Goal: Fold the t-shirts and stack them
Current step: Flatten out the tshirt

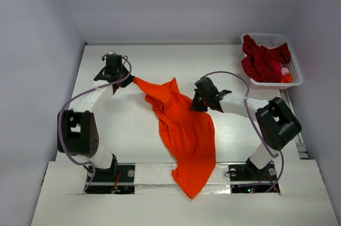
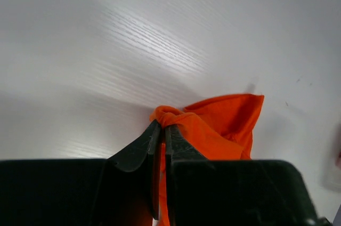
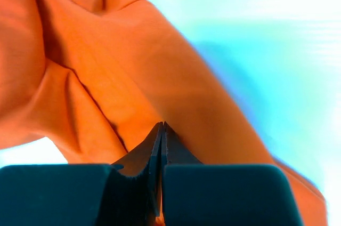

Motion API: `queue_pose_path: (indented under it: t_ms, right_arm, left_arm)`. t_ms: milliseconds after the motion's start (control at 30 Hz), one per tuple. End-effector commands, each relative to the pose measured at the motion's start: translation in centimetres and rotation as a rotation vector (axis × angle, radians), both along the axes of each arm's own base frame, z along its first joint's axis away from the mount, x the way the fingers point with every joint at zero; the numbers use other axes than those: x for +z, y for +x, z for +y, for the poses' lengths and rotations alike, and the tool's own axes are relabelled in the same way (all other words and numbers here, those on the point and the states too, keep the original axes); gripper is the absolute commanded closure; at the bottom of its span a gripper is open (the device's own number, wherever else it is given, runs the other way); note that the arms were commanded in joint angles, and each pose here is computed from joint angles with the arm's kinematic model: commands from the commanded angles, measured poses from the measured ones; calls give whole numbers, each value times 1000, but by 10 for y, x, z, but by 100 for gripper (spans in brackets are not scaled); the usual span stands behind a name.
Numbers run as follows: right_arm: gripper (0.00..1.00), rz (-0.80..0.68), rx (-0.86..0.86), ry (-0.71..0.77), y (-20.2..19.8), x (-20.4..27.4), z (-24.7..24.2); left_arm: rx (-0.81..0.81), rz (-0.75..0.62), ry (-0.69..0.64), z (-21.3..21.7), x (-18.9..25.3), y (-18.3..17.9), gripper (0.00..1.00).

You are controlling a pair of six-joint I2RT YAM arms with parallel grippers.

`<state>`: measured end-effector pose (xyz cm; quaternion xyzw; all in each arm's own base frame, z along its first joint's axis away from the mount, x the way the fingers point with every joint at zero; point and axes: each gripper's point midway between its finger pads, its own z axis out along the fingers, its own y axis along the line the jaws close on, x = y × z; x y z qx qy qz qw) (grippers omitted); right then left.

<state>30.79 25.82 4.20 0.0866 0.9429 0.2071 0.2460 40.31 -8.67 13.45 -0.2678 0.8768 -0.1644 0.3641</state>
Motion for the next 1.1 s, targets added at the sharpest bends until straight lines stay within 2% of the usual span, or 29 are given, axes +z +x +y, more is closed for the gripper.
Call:
queue_pose_path:
  t_ms: [0, 233, 533, 800, 1067]
  right_arm:
    - [100, 27, -33, -28, -8, 14, -19]
    - [100, 98, -3, -38, -20, 15, -21]
    - [100, 175, 39, -34, -31, -10, -16]
    - [100, 233, 51, -34, -70, -25, -35]
    - [100, 214, 37, -10, -103, -13, -57]
  left_arm:
    - [-10, 15, -21, 11, 4, 15, 100]
    - [-2, 49, -22, 23, 1, 45, 100]
    - [-2, 98, -30, 21, -15, 54, 100]
    - [37, 117, -17, 42, -19, 63, 100]
    - [89, 124, 4, 73, -24, 76, 100]
